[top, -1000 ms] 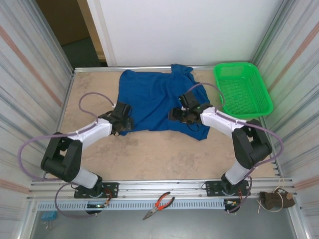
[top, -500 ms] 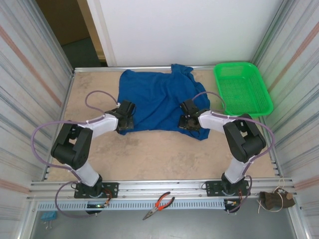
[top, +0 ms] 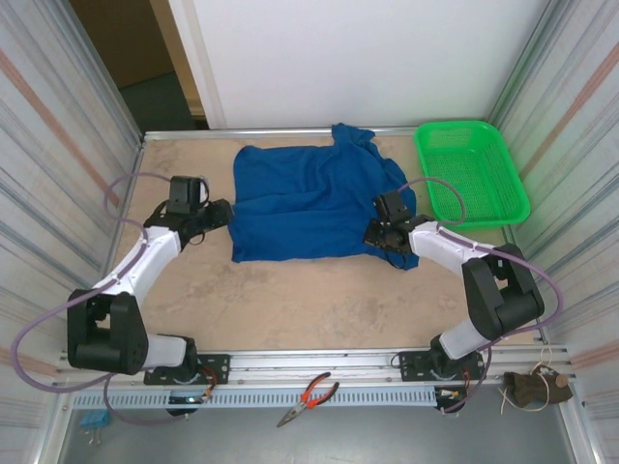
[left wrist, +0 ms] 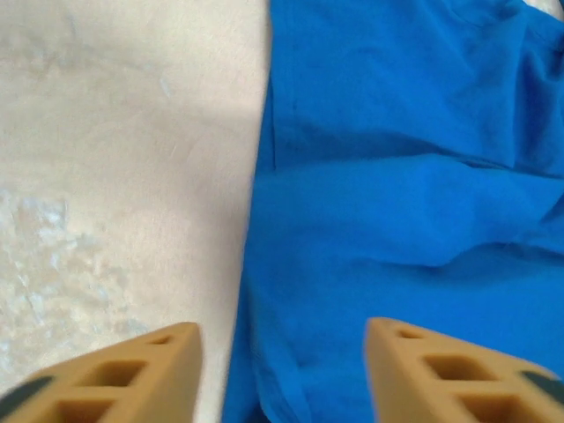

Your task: Fold the inside-out t-shirt

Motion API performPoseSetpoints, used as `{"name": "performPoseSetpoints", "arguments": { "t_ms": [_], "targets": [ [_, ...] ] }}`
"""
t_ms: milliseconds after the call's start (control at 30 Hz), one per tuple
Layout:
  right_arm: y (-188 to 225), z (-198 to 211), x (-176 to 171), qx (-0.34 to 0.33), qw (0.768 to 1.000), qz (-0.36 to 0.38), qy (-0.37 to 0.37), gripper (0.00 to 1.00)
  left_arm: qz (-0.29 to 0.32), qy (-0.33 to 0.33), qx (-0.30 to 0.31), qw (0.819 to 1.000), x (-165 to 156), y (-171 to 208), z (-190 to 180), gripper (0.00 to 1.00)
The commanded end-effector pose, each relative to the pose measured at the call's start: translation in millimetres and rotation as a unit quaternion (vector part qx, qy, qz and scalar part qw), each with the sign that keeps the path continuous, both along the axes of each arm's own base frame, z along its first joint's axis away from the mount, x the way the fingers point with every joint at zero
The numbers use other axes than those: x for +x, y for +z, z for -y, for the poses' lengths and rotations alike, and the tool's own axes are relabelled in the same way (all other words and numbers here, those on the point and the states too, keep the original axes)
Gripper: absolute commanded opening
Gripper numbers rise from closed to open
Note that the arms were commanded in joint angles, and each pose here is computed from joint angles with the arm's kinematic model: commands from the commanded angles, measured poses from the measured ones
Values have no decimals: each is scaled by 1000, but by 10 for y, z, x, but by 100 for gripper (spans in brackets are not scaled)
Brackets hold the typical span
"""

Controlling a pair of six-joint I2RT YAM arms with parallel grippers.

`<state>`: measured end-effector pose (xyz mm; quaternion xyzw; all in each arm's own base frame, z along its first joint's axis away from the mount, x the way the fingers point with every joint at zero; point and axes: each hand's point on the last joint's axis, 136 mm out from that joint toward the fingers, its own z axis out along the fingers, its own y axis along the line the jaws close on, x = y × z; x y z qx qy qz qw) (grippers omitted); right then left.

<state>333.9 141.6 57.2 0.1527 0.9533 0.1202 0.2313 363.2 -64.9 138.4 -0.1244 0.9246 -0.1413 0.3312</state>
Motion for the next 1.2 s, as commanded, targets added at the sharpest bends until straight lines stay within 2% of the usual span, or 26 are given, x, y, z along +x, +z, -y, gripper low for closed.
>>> {"name": "performPoseSetpoints", "arguments": {
  "t_ms": [0, 133, 333, 500, 700, 800, 933, 1033, 1100, 1167],
  "targets": [
    [-26, -9, -90, 3, 1000, -10, -6, 0, -19, -13, -29, 999, -192, -77, 109, 58],
    [-1, -38, -104, 3, 1000, -8, -3, 0, -10, 3, 16, 1000, -408, -146, 150, 57],
    [24, -48, -89, 2, 1000, -6, -1, 0, 5, 4, 155, 988, -666, -347, 349, 51],
    [22, -54, -82, 2, 1000, -7, -1, 0, -12, -4, 246, 969, -606, -558, 408, 49],
    [54, -46, -82, 3, 1000, -4, -2, 0, -43, -5, 306, 951, -482, -759, 395, 45],
    [72, -32, -83, 3, 1000, -2, -4, 0, -58, -11, 324, 944, -426, -850, 398, 35],
    [98, 44, -79, 8, 1000, -1, -15, 0, -75, -12, 327, 942, -373, -873, 317, 1],
    [120, 110, -80, 11, 1000, 0, -23, 0, -61, -13, 295, 953, -348, -669, 245, 0],
    [140, 136, -79, 13, 1000, 3, -26, 0, -45, -18, 244, 969, -345, -496, 217, 0],
    [159, 150, -76, 14, 1000, 5, -28, 0, -20, -33, 166, 985, -339, -293, 241, 0]
  ]
}}
